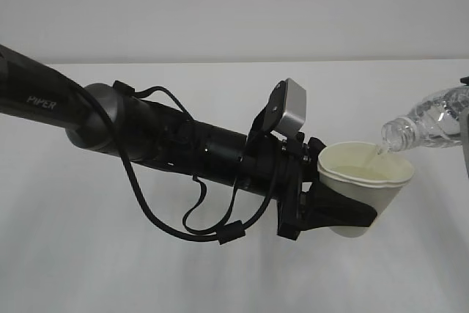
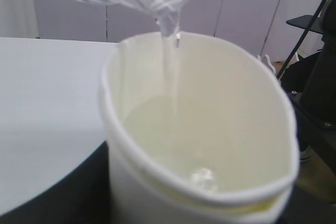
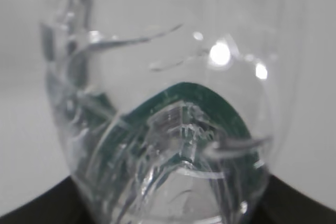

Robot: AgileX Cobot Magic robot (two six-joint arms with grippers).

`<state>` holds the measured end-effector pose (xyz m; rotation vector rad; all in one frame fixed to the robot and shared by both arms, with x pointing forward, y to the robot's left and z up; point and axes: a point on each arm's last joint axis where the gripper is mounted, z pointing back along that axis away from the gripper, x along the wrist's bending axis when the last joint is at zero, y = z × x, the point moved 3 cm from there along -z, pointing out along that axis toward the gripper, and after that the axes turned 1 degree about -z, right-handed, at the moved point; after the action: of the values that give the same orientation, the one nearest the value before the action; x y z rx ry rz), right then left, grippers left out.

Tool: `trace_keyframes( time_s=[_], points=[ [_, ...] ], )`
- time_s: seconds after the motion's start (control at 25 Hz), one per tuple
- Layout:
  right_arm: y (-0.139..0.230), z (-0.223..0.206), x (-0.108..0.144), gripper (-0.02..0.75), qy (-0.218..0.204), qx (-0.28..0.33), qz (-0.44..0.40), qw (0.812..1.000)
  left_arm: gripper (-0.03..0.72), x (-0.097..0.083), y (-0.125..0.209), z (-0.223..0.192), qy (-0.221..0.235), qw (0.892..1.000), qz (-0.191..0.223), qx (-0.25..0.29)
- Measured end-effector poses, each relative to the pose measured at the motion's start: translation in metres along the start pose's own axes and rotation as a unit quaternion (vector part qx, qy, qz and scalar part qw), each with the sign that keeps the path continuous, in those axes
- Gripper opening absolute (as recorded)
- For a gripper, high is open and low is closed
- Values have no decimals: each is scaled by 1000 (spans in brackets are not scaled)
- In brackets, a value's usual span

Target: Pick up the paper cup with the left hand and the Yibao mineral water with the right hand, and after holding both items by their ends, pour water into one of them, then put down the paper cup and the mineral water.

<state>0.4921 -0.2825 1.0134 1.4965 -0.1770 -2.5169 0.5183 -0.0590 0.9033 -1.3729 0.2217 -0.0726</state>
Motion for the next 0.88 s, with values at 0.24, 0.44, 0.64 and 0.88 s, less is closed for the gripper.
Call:
trace_keyframes(
  time_s=[0.24, 0.44, 0.64, 0.88],
  points=[
    [0, 0, 0, 399, 0, 0, 2, 1000, 433, 0, 0, 0, 0, 1000, 0, 0],
    [0, 0, 0, 399, 0, 0, 3, 1000, 432, 0, 0, 0, 0, 1000, 0, 0],
    [0, 0, 0, 399, 0, 0, 3, 1000, 432, 0, 0, 0, 1, 1000, 0, 1],
    [0, 0, 0, 399, 0, 0, 4, 1000, 432, 0, 0, 0, 1, 1000, 0, 1]
  ],
)
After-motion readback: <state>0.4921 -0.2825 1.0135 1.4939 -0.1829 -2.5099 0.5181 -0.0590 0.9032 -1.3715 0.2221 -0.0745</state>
